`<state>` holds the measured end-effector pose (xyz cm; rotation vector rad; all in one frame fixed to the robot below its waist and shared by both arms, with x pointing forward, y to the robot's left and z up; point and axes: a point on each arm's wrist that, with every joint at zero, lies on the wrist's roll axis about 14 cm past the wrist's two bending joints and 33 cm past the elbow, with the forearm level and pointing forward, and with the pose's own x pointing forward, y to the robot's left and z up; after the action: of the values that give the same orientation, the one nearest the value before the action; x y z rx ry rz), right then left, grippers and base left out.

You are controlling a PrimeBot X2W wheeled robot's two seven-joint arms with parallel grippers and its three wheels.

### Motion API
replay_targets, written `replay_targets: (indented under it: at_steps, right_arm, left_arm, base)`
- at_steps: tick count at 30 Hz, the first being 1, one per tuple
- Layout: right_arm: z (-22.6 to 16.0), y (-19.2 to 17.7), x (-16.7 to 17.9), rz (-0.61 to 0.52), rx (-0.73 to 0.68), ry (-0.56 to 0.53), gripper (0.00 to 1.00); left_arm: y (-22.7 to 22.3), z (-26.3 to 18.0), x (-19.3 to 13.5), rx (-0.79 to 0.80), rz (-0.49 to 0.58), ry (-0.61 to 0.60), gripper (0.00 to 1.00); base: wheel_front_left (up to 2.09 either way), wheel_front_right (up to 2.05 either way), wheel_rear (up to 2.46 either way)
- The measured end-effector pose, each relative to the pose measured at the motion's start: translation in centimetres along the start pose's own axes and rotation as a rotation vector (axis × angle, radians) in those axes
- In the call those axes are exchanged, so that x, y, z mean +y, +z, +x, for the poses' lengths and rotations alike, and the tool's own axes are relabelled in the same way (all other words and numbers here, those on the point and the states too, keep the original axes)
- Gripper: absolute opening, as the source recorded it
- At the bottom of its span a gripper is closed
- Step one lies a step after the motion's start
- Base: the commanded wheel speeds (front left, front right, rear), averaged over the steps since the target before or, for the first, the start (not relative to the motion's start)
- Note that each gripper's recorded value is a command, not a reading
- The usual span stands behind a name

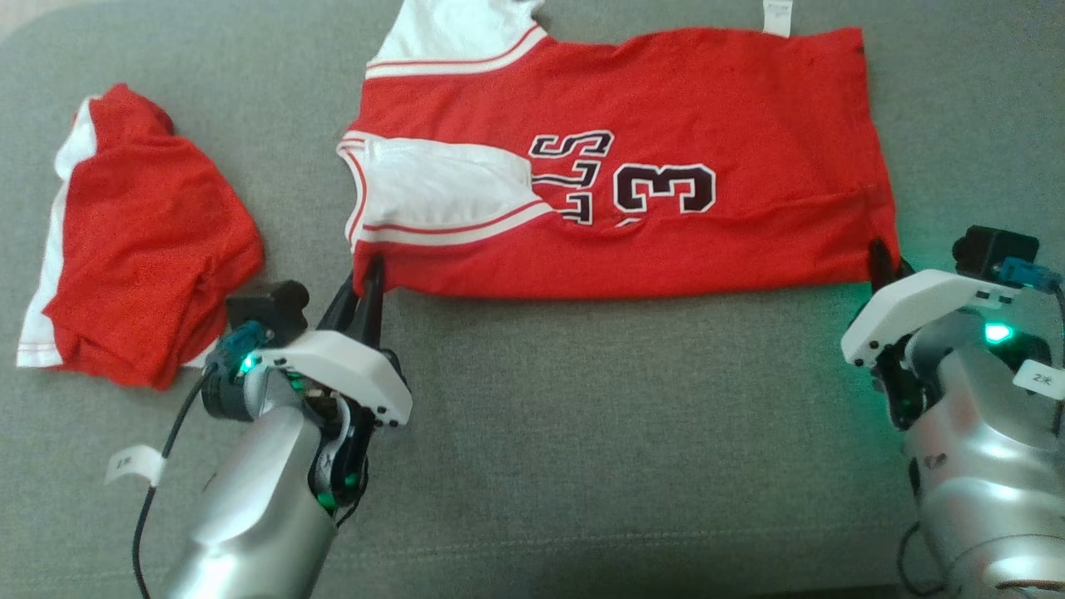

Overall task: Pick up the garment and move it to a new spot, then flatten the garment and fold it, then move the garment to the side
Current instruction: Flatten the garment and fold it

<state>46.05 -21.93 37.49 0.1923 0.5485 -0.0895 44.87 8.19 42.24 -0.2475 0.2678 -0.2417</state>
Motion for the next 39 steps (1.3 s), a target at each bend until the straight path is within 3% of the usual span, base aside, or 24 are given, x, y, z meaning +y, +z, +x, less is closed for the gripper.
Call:
replay_targets:
  at_steps: [9, 16, 24, 25, 26, 27, 30, 33, 39]
  right_arm:
    - [-2.0, 1.8, -1.1, -0.09, 0.01, 0.01, 0.0]
    - [-5.3, -0.2, -2.9, -0.132, 0.129, 0.021, 0.0]
    - [-8.0, -2.4, -4.3, -0.1, 0.233, 0.042, 0.0]
    - [-8.2, -2.9, -4.5, -0.096, 0.246, 0.04, 0.44]
    - [-8.5, -3.2, -4.8, -0.099, 0.25, 0.037, 1.0]
    - [-8.7, -3.3, -5.0, -0.097, 0.247, 0.034, 1.0]
    - [-8.8, -1.9, -5.1, -0.073, 0.181, 0.039, 1.0]
    - [-8.8, 1.9, -4.5, -0.071, 0.019, 0.056, 1.0]
    - [-9.2, 6.0, -0.9, -0.073, -0.221, 0.122, 1.0]
  left_arm:
    - [-0.4, -2.2, -0.2, 0.029, 0.026, 0.001, 0.0]
    - [-2.2, -5.3, -1.5, 0.114, 0.046, -0.041, 0.0]
    - [-3.8, -7.5, -2.6, 0.18, 0.018, -0.069, 0.0]
    - [-4.0, -7.6, -2.7, 0.189, 0.018, -0.073, 0.0]
    - [-4.2, -7.8, -2.7, 0.202, 0.02, -0.069, 0.42]
    - [-4.4, -7.8, -2.6, 0.214, 0.024, -0.067, 0.99]
    - [-4.0, -7.8, -2.3, 0.201, 0.029, -0.05, 1.0]
    - [-1.2, -7.1, -1.8, 0.079, 0.003, -0.023, 1.0]
    - [3.0, -5.7, -0.9, -0.103, -0.056, 0.006, 1.0]
  base:
    - [0.0, 0.0, 0.0]
    - [0.0, 0.0, 0.0]
    - [0.0, 0.0, 0.0]
    - [0.0, 0.0, 0.0]
    - [0.0, 0.0, 0.0]
    - [0.0, 0.0, 0.0]
    - [0.0, 0.0, 0.0]
    - [0.0, 0.0, 0.0]
    - [0.0, 0.0, 0.0]
